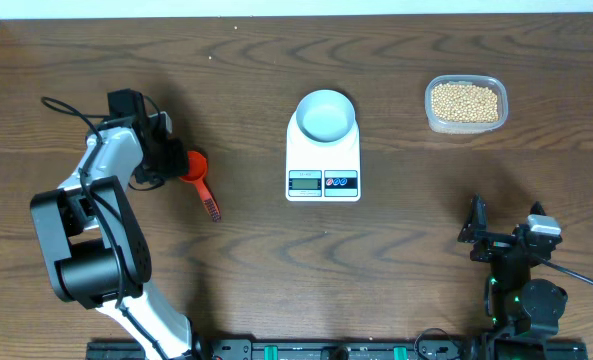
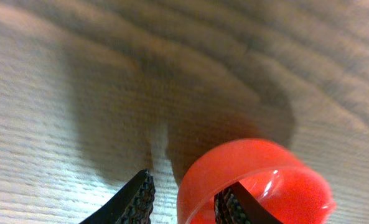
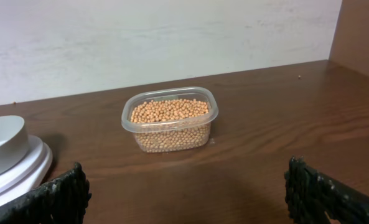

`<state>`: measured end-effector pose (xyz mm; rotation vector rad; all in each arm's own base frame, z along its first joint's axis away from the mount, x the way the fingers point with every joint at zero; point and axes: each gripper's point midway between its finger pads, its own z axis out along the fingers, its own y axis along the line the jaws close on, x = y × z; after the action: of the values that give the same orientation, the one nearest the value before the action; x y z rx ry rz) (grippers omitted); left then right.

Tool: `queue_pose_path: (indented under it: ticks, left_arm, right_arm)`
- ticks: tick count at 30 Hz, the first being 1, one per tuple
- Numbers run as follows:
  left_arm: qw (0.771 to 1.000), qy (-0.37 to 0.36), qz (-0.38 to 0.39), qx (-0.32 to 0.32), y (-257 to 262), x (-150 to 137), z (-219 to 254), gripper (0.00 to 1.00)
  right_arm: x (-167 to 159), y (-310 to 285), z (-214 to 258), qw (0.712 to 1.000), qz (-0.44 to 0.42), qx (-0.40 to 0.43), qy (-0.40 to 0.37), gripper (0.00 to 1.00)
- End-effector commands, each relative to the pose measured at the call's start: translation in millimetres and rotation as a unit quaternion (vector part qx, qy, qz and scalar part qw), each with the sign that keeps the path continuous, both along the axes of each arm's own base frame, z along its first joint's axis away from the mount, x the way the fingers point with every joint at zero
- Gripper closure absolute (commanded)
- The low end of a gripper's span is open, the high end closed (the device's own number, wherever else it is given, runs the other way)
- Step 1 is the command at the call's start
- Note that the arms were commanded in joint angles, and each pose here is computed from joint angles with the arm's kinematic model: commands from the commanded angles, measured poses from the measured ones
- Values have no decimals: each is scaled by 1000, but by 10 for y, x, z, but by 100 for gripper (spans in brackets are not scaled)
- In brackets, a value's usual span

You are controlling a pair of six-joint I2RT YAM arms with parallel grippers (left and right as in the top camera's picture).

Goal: Scoop item into bowl and weigh 50g on scale
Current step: 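Reach the left gripper to the red scoop and grasp its bowl, then lift the red scoop with the left gripper toward the scale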

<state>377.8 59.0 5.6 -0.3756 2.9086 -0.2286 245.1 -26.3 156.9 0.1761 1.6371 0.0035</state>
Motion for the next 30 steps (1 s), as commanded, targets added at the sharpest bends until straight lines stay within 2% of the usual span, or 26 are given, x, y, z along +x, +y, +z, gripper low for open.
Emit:
queue_pose_path:
  ticks: [1,4,14,15,18,23,26,30]
  left_arm:
    - [1000,16,3,3,-3,-86,-128,70]
    - [1000,13,3,3,0,-73,-126,81]
    - [1000,8,15,2,2,-64,-185,81]
    - [1000,9,15,2,1,-70,-192,86]
    - [1000,9,15,2,-1,-78,-200,92]
    - [1000,6,28,-1,3,-55,-178,93]
    - [999,-19,29,-28,-84,34,-20,93]
    - [992,-82,32,-88,-277,188,456,93]
  right_arm:
    - [-1,16,-8,1000,3,-7,1,1]
    - [-1,16,-8,1000,3,-7,1,1]
    - [-1,16,-8,1000,3,-7,1,1]
    - [-1,16,-8,1000,3,-7,1,1]
    - [-1,16,-8,1000,3,-7,1,1]
    - [-1,16,-8,1000,3,-7,1,1]
    - [-1,16,-8,1000,3,-7,1,1]
    - [-1,16,-8,1000,3,-7,1,1]
